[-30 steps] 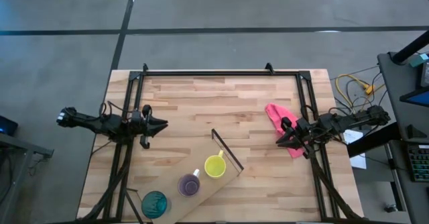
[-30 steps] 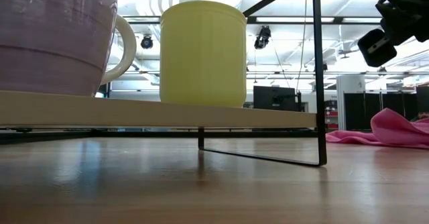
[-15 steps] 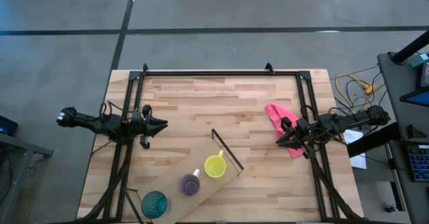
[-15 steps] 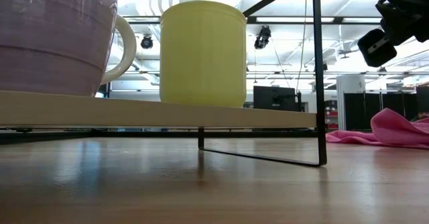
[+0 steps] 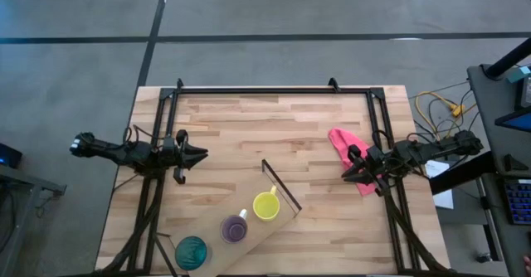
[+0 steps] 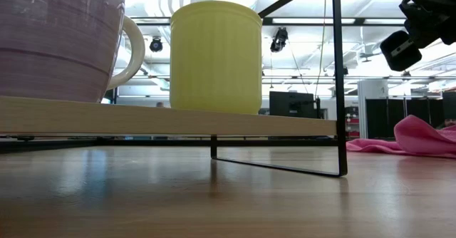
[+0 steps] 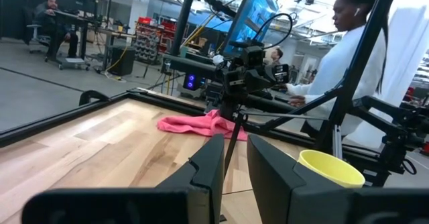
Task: Stack small to large cups/mugs on shelf
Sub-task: Return to Home Position
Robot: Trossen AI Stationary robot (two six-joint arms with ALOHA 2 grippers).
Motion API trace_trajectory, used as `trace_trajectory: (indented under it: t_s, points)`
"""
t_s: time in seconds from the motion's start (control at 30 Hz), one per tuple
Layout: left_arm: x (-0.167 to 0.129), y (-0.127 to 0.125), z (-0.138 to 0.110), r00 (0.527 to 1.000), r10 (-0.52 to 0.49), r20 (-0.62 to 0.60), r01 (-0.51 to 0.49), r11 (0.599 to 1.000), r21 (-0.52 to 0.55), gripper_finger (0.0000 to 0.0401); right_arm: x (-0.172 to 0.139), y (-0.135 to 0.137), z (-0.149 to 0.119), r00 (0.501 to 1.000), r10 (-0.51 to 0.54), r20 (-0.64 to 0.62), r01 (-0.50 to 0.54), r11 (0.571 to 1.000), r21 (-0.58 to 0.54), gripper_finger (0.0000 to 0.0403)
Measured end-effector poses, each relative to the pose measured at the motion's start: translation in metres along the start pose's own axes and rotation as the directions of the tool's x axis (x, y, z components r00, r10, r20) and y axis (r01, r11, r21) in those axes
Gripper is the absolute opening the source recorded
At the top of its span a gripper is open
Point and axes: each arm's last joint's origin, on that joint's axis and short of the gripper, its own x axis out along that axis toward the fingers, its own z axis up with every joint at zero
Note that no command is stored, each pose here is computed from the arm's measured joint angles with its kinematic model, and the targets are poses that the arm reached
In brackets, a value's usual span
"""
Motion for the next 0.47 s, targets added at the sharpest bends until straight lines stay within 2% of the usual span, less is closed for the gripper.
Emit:
trace_trajectory:
  t_s: [0.47]
  points:
    - [0.0002, 0.0, -0.0003, 1.0, 0.0, -0.003, 0.0, 1.0, 0.001, 0.0052, 0.0, 0.0, 0.0001, 1.0, 0.0, 0.001, 0.0, 1.0, 0.0, 0.0059]
